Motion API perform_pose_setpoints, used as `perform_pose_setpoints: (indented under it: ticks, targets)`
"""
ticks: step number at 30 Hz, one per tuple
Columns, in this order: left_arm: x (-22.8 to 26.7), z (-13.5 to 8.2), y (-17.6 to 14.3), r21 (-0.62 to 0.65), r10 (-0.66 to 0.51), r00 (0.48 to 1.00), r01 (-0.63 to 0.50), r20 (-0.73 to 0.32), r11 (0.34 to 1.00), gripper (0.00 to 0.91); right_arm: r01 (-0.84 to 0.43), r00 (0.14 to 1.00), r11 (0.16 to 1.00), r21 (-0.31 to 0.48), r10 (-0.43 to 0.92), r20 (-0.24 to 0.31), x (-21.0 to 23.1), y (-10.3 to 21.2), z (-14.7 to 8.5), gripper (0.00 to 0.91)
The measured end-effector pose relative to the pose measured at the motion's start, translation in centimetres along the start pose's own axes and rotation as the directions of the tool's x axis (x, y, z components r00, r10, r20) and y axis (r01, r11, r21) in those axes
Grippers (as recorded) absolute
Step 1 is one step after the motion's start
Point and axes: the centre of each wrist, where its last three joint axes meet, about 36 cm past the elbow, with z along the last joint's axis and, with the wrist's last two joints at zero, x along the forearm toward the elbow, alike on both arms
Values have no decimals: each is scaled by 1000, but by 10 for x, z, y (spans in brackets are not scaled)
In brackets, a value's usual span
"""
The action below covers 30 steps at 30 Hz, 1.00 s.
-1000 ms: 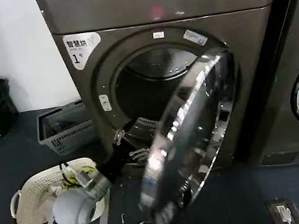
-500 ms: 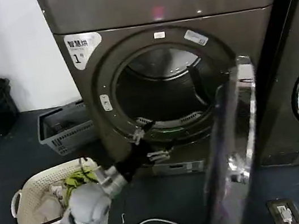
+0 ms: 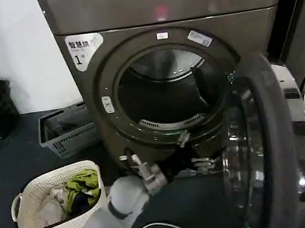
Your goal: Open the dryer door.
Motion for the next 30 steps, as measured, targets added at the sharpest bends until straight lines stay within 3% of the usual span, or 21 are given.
perform_pose_setpoints:
  ticks: [4, 10, 25, 30]
  targets:
    - [-24, 1, -4, -1, 41, 999, -41, 11, 999, 907, -88, 993, 994, 72, 93, -69, 2, -21, 14, 907]
    - [-61, 2, -19, 3, 122, 992, -122, 31, 992, 907, -175, 976, 973, 153, 192, -102, 15, -55, 29, 907]
    - [-135, -2, -49, -18, 226, 973, -226, 48, 974, 907, -324, 928, 909, 260, 360, -101, 21, -107, 10, 907]
    - [-156, -4, -52, -15, 228, 972, -228, 51, 974, 907, -361, 903, 891, 274, 407, -137, 18, -110, 9, 907]
